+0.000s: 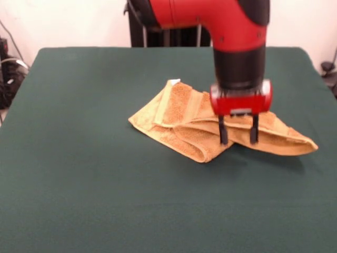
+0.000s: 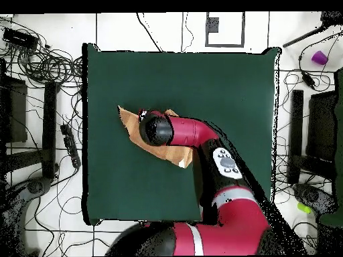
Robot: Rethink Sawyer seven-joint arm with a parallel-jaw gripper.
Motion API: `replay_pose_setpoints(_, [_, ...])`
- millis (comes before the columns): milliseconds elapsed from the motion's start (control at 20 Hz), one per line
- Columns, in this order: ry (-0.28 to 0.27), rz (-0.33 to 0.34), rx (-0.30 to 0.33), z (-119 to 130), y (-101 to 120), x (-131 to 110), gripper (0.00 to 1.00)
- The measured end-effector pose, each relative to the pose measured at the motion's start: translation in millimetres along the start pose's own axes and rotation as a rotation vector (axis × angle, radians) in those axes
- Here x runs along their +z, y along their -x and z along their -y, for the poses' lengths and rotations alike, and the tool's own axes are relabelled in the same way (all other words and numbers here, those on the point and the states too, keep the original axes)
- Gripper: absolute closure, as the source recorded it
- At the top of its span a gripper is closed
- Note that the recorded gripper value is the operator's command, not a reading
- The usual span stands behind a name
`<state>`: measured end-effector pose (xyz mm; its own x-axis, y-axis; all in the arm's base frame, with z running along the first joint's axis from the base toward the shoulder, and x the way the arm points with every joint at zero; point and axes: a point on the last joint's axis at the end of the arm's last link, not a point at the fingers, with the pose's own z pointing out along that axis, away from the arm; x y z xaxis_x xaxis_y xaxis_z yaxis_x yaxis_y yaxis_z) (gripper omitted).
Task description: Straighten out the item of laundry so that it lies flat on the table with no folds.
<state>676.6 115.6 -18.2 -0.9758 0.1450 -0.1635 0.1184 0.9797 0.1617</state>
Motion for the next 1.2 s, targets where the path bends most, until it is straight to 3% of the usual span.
replay_pose_setpoints(250, [-0.007,-0.033,-0.005,5.3,10.9,27.7,0.00])
replay_pose_setpoints(550, [-0.013,-0.051,-0.006,7.5,16.8,27.5,0.00])
replay_pose_setpoints(750, [-0.015,-0.048,-0.015,5.7,16.2,17.8,0.00])
replay_pose_setpoints(1200, [-0.027,-0.022,-0.026,7.5,17.1,-46.8,0.00])
